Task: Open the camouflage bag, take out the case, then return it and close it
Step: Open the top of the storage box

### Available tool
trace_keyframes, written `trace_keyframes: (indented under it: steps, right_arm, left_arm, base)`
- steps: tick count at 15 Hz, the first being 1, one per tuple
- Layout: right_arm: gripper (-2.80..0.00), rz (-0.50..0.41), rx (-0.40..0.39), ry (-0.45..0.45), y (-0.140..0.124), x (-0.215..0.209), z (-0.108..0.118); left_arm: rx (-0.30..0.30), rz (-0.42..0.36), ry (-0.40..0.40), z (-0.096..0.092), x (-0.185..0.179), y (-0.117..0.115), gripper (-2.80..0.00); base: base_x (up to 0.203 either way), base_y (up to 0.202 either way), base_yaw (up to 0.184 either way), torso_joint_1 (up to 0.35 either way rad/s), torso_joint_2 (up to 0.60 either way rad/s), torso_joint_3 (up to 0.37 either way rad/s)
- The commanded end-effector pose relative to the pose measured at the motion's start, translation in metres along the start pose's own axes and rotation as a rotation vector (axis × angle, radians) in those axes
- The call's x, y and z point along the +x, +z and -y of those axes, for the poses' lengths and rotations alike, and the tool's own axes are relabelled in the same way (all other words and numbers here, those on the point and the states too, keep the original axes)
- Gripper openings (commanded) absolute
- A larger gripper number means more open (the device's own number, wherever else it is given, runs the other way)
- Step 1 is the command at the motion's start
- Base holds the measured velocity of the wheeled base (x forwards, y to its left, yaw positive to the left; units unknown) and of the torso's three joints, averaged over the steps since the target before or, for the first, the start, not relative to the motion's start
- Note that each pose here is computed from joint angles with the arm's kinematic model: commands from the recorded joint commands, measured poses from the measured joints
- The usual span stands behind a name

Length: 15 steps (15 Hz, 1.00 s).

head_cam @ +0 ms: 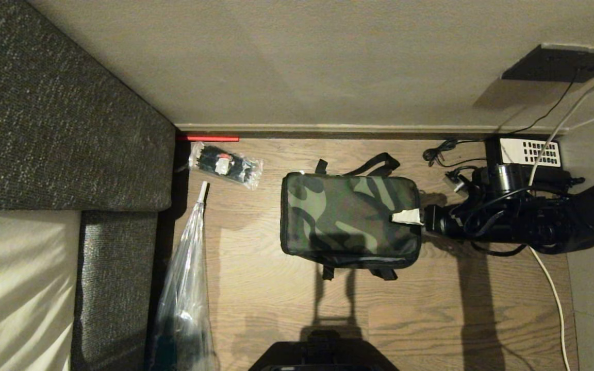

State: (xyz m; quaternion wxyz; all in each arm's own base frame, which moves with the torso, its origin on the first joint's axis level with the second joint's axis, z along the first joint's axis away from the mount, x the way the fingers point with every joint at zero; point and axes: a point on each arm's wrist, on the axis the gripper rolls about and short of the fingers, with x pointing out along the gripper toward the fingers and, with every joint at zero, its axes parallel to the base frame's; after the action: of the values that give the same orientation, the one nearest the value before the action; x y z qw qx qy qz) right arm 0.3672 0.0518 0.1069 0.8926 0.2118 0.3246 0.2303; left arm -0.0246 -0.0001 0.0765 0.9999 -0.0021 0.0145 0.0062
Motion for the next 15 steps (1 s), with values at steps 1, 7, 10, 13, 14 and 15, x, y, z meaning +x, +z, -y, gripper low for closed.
trace_keyframes:
  steps: [1, 7, 10, 13, 14, 15]
  right_arm:
    - [0.00, -0.019, 0.010, 0.011, -0.004, 0.007, -0.002]
    - [0.00, -0.008, 0.166, 0.037, 0.001, 0.015, -0.018]
    - [0.00, 0.055, 0.289, 0.077, 0.024, 0.009, -0.034]
    - [0.00, 0.082, 0.370, 0.104, 0.039, -0.005, -0.047]
    - [0.00, 0.086, 0.370, 0.109, 0.041, -0.008, -0.049]
    - [0.00, 0.095, 0.366, 0.117, 0.043, -0.012, -0.052]
  left_arm:
    - [0.000, 0.000, 0.000, 0.000, 0.000, 0.000, -2.80]
    - [0.000, 0.000, 0.000, 0.000, 0.000, 0.000, -2.80]
    - [0.000, 0.000, 0.001, 0.000, 0.000, 0.000, -2.80]
    - [0.000, 0.000, 0.000, 0.000, 0.000, 0.000, -2.80]
    - [0.000, 0.000, 0.001, 0.000, 0.000, 0.000, -2.80]
    - [0.000, 0.000, 0.000, 0.000, 0.000, 0.000, -2.80]
  base:
    - [0.000, 0.000, 0.000, 0.000, 0.00, 0.000]
    - [0.000, 0.000, 0.000, 0.000, 0.00, 0.000]
    - [0.000, 0.000, 0.000, 0.000, 0.00, 0.000]
    - [0.000, 0.000, 0.000, 0.000, 0.00, 0.000]
    - [0.000, 0.000, 0.000, 0.000, 0.00, 0.000]
    - [0.000, 0.000, 0.000, 0.000, 0.00, 0.000]
